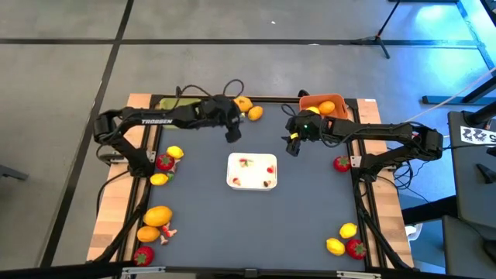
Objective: Sort produce into baskets
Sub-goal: Put the green mushroom into the white bin
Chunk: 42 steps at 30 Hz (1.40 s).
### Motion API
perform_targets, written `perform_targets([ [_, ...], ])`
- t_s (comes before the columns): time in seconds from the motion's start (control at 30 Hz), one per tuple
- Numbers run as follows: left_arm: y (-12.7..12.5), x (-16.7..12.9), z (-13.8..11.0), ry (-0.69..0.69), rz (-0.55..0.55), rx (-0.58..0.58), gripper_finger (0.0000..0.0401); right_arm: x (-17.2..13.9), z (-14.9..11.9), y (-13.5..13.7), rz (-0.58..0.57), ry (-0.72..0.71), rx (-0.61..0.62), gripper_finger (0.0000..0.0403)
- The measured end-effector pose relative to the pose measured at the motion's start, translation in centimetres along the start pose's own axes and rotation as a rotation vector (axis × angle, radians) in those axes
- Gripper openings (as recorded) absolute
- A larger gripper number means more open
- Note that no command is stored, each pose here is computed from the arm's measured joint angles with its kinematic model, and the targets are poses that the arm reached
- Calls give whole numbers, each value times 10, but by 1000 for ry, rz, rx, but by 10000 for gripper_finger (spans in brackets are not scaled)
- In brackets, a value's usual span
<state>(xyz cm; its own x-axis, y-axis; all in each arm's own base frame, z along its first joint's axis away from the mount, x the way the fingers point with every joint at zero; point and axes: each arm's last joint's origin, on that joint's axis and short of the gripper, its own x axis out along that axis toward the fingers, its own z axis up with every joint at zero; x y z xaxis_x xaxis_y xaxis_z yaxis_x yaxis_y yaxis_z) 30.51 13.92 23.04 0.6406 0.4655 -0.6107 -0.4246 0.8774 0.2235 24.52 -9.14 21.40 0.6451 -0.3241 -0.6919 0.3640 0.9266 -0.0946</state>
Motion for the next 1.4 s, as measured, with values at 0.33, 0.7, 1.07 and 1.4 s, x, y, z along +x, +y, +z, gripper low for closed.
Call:
perform_targets([
  [0.33, 29, 37, -26, 119, 77, -139, 172, 0, 0, 0, 0, -3, 0, 223],
  [0.7, 42, 73, -47, 120, 31, -488, 172, 0, 2, 0, -1, -19, 1, 223],
  [1.07, 48, 89, -55, 85, 39, -564, 172, 0, 3, 0, -1, -32, 2, 223],
  [1.4, 51, 107, -68, 91, 30, -576, 172, 0, 3, 0, -1, -31, 1, 223],
])
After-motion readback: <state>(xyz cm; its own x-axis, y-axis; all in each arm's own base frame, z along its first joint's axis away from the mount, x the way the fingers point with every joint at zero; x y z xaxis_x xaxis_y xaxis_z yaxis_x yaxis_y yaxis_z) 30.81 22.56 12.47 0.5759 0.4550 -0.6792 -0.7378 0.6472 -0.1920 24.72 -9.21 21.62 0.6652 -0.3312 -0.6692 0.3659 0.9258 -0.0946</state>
